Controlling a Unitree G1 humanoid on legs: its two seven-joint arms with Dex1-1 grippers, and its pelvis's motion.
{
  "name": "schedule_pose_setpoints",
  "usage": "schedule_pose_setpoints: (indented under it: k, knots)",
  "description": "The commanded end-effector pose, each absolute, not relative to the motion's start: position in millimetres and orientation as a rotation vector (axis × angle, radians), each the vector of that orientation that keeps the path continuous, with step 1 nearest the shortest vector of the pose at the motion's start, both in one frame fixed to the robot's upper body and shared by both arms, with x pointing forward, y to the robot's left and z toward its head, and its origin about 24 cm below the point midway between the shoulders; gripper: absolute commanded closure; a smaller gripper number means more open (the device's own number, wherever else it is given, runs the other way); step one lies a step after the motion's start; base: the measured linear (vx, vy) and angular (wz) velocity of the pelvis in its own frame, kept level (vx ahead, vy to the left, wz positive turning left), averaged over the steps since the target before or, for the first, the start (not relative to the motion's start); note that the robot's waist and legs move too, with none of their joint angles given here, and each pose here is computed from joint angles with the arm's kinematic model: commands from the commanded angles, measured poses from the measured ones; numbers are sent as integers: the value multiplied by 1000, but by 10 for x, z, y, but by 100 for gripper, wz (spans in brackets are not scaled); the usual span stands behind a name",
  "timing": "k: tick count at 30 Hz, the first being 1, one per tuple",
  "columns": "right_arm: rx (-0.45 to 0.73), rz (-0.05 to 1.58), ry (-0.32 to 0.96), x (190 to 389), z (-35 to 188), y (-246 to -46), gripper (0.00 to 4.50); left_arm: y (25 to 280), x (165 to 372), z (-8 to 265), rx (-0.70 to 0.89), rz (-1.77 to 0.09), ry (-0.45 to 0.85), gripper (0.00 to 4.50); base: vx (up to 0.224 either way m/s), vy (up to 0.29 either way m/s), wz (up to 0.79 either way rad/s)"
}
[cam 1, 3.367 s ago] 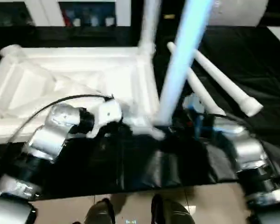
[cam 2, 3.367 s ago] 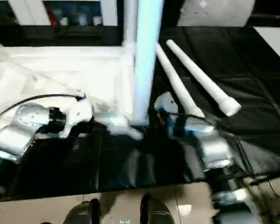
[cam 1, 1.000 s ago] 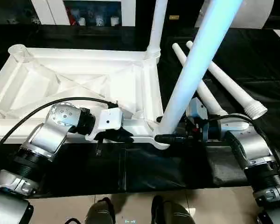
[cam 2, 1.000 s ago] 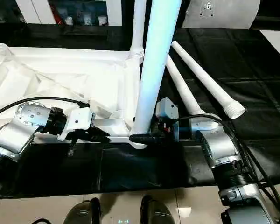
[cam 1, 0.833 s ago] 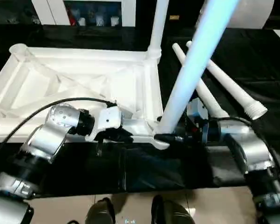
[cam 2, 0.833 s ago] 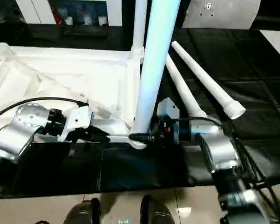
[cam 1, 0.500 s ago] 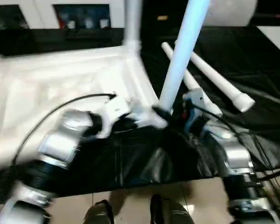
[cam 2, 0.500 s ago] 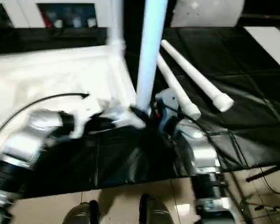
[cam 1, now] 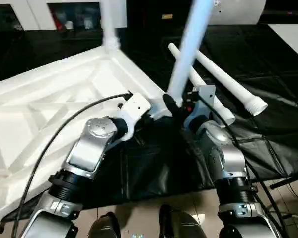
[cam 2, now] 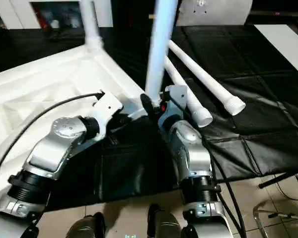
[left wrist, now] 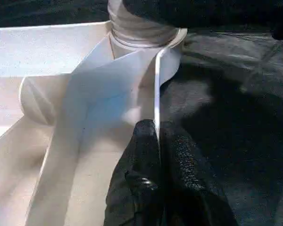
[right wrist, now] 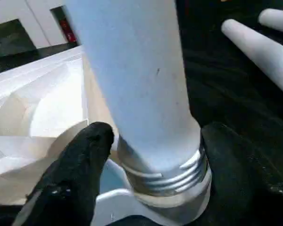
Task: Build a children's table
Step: Rotate leg to tighten
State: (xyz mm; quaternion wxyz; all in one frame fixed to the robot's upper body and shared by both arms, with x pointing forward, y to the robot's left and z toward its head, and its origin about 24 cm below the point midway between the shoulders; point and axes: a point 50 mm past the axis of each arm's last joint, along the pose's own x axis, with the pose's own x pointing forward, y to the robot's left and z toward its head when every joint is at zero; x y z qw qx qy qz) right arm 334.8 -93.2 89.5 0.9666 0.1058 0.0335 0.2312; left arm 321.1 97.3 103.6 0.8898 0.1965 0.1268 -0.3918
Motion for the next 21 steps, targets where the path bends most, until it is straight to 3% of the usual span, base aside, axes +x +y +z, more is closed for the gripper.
schedule_pose_setpoints:
  k: [1, 7, 8, 14, 21]
  knots:
    - [238, 571, 95, 3248, 823, -878, 72, 829, 3213, 1263, 435, -896, 104, 450, 50, -23, 8]
    - [253, 606, 11, 3122, 917, -1133, 5, 846, 3247, 1269, 377, -889, 76, 450, 9, -5, 1]
    - [250, 623, -7, 3092, 944, -1166, 1, 851, 3255, 1279, 371, -883, 68, 423, 0, 0, 0]
    - [218, 660, -68, 2987, 1063, -1277, 0, 872, 3252, 1320, 300, -877, 55, 369, 0, 0, 0]
    - [169, 666, -9, 2818, 1015, -1312, 0, 1023, 3193, 1355, 237, -754, 18, 316, 0, 0, 0]
